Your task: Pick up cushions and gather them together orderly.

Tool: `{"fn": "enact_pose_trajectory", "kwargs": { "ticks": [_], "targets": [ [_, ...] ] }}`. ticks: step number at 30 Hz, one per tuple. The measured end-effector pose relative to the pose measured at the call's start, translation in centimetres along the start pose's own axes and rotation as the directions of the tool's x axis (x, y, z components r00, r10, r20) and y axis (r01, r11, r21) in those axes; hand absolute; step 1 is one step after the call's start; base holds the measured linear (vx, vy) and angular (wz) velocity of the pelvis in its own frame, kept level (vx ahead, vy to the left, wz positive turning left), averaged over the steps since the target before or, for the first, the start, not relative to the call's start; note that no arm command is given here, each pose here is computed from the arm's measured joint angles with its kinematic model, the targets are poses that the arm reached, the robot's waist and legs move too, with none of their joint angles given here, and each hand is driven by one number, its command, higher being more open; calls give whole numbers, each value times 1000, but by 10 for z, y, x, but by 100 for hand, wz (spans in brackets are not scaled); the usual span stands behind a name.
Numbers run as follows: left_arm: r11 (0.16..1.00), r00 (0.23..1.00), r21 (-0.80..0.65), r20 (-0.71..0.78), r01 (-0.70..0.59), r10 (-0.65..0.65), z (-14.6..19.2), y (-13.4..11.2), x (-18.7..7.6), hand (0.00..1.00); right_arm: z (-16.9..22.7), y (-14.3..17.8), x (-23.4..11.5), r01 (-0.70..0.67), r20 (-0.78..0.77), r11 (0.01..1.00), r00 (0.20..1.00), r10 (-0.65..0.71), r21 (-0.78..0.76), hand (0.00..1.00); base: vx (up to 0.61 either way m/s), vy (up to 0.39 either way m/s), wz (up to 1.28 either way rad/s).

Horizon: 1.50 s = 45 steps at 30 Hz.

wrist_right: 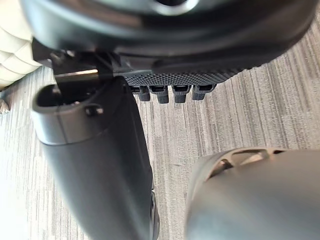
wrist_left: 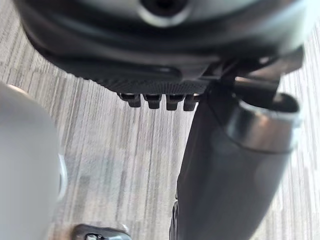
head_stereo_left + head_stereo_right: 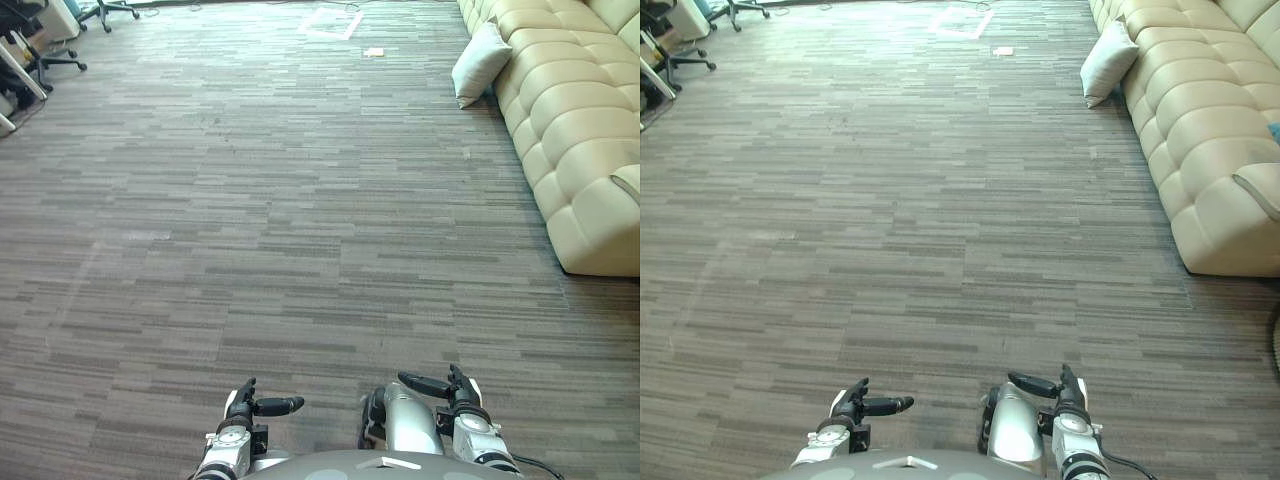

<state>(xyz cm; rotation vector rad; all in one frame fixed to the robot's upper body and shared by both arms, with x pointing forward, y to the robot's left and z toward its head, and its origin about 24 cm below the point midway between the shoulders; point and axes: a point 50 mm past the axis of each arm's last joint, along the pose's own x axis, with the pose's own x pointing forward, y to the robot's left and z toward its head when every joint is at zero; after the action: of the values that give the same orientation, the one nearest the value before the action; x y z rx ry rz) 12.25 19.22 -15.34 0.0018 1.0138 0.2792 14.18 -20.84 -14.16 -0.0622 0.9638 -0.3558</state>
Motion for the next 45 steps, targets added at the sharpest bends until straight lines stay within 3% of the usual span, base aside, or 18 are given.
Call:
{"fn": "enact_pose_trajectory", "kwargs": {
  "ticks": [8,15,22,30,36,45],
  "targets": [
    [998,993,-51,115,-23,29,25,4,1,100,-13,18,-6,-58,-34,997,998,57,-44,100,431,115,-39],
    [996,993,-58,94,-69,74,21,20,2,100,-37,36,-16,-102,-106,994,990,97,-48,100,631,313,-46],
    [997,997,-14,-1,-72,72,0,16,1,100,-19,26,-12,-79,-14,995,997,78,-66,100,501,122,-8],
    [999,999,43,-34,11,-10,-9,-4,-1,100,10,17,-4,-53,84,996,995,59,-76,100,567,-213,14],
    [1000,1000,6,-1,-6,6,-2,-4,-1,100,-3,13,-6,-44,24,995,999,47,-89,100,579,-235,9],
    [999,994,-13,108,-29,31,21,2,0,100,-24,18,-10,-49,-55,995,998,44,-92,100,443,104,-27]
  ]
}}
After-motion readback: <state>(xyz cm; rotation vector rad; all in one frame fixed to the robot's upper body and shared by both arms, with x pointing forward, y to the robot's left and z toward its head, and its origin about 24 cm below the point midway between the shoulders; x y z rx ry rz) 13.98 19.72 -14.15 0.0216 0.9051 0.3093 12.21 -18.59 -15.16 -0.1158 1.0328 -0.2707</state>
